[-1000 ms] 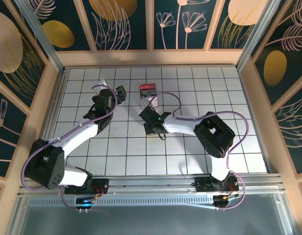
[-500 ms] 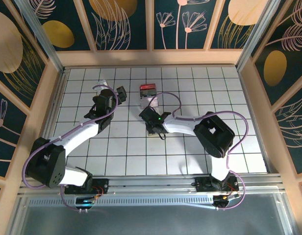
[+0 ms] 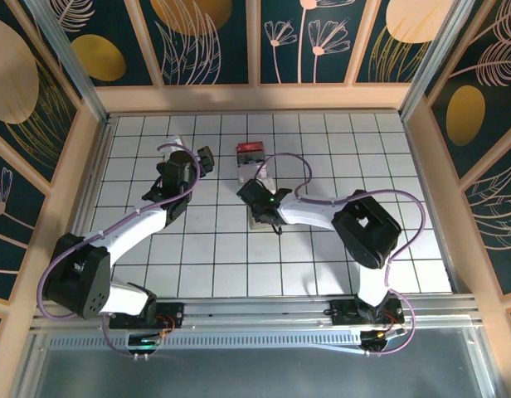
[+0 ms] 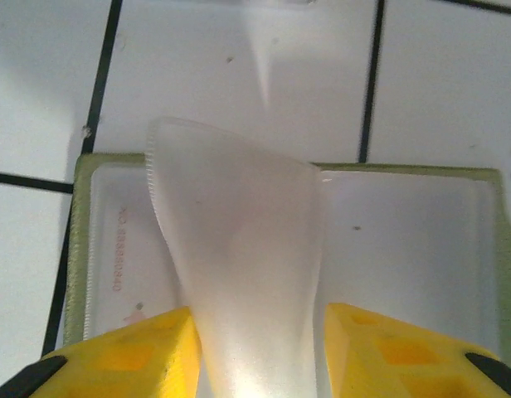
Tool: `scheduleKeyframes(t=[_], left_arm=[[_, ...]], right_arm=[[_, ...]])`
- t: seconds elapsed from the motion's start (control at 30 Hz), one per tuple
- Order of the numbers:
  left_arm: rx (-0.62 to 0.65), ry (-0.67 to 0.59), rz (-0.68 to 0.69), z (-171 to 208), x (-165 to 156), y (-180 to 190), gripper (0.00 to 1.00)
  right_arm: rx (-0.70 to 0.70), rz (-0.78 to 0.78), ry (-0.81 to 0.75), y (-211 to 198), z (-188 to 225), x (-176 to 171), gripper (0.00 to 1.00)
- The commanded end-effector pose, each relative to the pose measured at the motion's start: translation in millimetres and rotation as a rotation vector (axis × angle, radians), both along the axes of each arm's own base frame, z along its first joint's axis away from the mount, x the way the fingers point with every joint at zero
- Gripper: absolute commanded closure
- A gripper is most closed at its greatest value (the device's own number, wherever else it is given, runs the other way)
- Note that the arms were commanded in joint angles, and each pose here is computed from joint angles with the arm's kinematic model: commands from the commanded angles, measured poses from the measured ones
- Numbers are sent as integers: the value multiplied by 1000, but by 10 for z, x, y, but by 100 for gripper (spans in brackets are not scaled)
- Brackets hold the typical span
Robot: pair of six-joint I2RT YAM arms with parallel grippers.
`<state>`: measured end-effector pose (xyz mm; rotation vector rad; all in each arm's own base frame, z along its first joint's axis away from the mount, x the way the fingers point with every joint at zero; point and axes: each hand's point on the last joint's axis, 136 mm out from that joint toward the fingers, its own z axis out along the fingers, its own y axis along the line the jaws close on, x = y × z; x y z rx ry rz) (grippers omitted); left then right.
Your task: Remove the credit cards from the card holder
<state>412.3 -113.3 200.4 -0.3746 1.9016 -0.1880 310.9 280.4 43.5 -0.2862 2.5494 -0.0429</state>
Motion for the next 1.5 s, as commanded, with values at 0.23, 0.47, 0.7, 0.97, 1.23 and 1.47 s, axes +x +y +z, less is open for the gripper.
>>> scheduleKeyframes(t=[0.23, 0.47, 0.7, 0.97, 1.23, 1.47], left_arm=[[2, -33, 1, 152, 3, 15, 1], [15, -30, -5, 155, -6, 18, 1], [22, -14, -18, 106, -23, 4, 1], [26, -1, -44, 63, -84, -9, 1], [20, 35, -67, -72, -151, -28, 1], [17, 79, -54, -216, -167, -12, 1]], right_arm=[[-9, -137, -59, -420, 230, 94, 55], [11, -173, -30, -600, 147, 67, 56], [58, -203, -4, -706, 94, 63, 57], [123, -286, -25, -936, 269, 121, 63], [176, -326, -88, -1042, 594, 183, 69], [240, -106, -88, -350, 783, 111, 71]])
